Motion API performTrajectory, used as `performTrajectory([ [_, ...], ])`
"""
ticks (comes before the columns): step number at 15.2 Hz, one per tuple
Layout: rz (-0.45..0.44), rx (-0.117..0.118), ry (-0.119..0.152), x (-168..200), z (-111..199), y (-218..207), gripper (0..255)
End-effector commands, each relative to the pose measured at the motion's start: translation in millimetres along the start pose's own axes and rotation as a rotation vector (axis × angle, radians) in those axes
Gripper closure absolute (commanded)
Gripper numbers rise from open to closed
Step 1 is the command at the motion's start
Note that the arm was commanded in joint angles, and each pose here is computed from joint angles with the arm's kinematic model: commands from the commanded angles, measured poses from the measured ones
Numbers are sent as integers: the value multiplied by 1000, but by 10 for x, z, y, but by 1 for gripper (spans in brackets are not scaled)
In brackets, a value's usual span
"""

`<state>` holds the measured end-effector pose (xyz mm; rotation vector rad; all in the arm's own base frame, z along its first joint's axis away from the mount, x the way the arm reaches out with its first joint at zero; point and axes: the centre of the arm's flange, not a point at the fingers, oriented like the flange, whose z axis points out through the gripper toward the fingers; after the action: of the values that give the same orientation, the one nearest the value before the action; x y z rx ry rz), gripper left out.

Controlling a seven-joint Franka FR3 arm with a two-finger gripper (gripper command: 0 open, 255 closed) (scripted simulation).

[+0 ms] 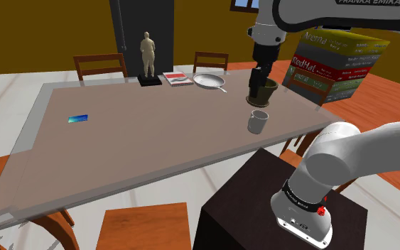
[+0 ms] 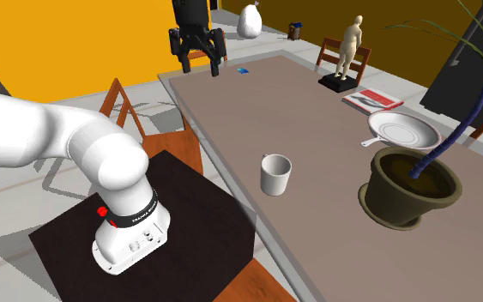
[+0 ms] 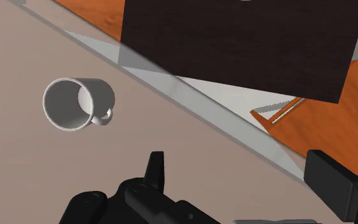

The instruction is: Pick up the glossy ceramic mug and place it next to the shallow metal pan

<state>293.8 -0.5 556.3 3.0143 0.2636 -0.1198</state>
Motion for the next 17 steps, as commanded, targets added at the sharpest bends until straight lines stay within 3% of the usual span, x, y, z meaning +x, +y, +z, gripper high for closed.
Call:
performTrajectory([
  [1, 0, 0, 0, 0, 0, 0, 0],
  [17, -18, 92, 25, 65, 1382, 1742, 0],
])
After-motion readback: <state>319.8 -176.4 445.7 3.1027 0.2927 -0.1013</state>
